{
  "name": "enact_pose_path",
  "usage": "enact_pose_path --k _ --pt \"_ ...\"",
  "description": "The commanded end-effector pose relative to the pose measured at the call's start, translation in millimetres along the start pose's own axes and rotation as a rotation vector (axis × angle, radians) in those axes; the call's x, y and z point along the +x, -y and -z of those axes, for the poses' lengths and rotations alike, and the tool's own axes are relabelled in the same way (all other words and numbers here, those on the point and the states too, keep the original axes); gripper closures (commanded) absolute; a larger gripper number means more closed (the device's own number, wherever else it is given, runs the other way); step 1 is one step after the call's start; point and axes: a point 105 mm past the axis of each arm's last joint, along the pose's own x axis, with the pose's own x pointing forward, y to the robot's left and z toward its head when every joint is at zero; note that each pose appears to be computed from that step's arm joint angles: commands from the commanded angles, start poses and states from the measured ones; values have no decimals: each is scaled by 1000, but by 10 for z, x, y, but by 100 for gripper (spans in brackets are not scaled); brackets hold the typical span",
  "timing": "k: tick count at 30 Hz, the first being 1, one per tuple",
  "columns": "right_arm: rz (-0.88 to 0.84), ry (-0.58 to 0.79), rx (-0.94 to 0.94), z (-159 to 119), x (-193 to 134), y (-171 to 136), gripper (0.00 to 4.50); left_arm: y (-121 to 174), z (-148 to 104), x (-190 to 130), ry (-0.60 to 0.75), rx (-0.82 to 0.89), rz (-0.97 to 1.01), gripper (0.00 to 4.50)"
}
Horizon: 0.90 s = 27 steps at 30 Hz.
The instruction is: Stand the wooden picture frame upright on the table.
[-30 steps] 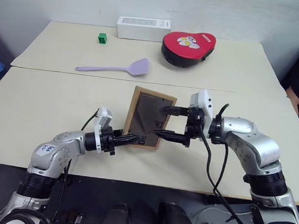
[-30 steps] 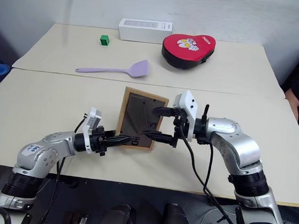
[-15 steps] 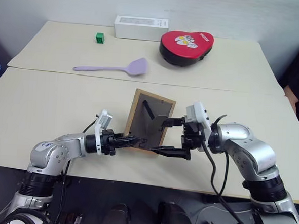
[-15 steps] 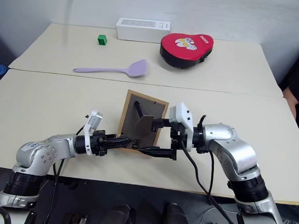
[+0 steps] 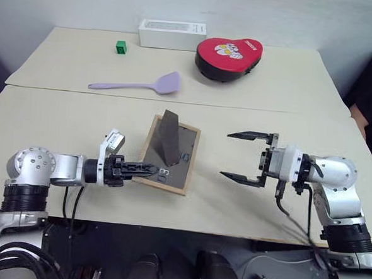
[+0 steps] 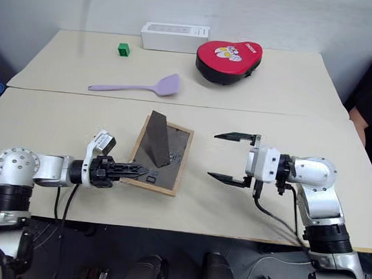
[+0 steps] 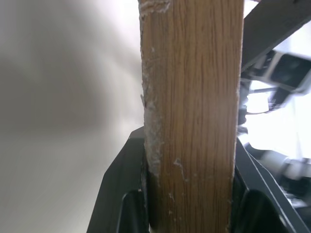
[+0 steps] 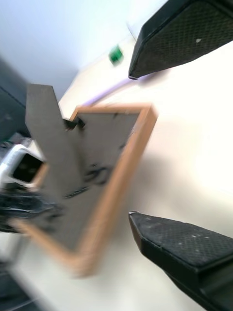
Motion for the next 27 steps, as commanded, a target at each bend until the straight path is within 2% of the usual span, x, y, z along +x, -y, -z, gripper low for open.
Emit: enact_pose_path --k 1,5,9,14,17,23,24,27 --pt "20 32 -264 -42 152 7 3 277 -67 18 -4 -28 153 322" --pt "66 74 -345 -38 310 -42 3 322 -53 66 -20 -65 173 322" --pt "177 101 -443 -95 465 45 3 350 31 121 -60 -88 185 322" --pt "192 106 -486 -49 628 -3 3 342 70 176 -78 -87 193 322" --pt "229 127 -485 -47 674 -40 62 333 93 204 -91 -90 194 322" --pt "270 112 -476 -3 711 -9 275 372 137 221 -98 -63 212 322" --pt "279 113 -482 -5 704 9 296 384 126 237 -81 -36 208 322" --pt "292 110 -487 3 695 47 301 462 38 301 37 92 190 322"
